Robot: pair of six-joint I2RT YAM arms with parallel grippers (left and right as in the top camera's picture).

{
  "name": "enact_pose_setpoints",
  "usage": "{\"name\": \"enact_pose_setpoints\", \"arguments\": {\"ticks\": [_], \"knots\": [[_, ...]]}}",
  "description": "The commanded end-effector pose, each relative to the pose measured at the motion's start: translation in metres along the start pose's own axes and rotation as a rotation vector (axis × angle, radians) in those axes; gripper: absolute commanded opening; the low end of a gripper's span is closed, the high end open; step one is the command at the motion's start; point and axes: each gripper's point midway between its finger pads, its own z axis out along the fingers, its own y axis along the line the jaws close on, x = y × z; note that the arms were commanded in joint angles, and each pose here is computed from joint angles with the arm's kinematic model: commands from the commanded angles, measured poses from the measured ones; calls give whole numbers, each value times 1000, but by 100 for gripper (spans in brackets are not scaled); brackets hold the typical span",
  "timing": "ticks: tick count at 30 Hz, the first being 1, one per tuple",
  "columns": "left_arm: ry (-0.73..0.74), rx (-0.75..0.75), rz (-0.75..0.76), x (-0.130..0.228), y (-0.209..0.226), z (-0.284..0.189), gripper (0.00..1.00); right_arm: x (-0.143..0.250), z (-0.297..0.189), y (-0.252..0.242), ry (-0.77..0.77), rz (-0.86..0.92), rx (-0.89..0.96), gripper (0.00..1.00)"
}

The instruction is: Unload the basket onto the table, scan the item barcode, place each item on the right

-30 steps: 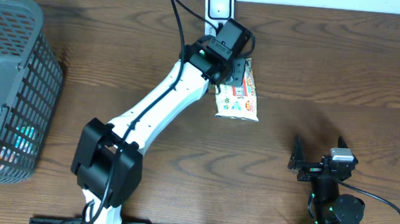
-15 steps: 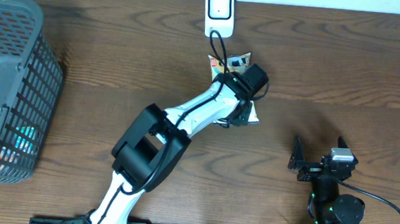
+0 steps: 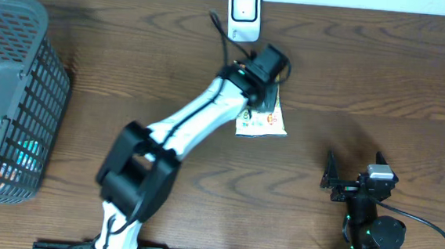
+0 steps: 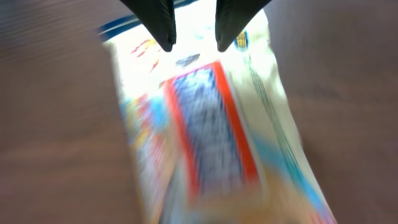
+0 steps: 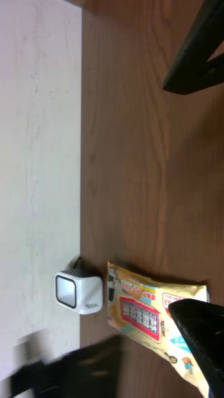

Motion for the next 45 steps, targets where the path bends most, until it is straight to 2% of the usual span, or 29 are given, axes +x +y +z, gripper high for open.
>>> {"name": "enact_pose_setpoints", "arguments": {"ticks": [1, 7, 14, 18, 23, 27, 30, 34, 39, 45], "knots": [[-128, 37, -20, -40, -2, -25, 22, 1, 0, 0, 1, -11, 4, 99], [-169, 55, -25, -51, -5, 3, 26, 1, 0, 0, 1, -11, 4, 99], [-82, 8, -24, -26, 9, 66, 26, 1, 0, 0, 1, -11, 4, 99], [-58, -5, -9, -17, 14, 84, 33, 1, 0, 0, 1, -11, 4, 99], [-93, 12, 20, -29, 8, 66, 33, 1, 0, 0, 1, -11, 4, 99], [-146, 41, 20, -45, -1, 24, 33, 1, 0, 0, 1, -11, 4, 99], [-138, 59, 24, -44, -6, -4, 33, 1, 0, 0, 1, -11, 4, 99], [-33, 31, 4, -16, -2, -11, 33, 1, 0, 0, 1, -11, 4, 99], [116, -32, 8, 36, 3, 5, 33, 1, 0, 0, 1, -11, 4, 99], [160, -110, 54, 72, 13, 24, 34, 1, 0, 0, 1, -11, 4, 99]]}}
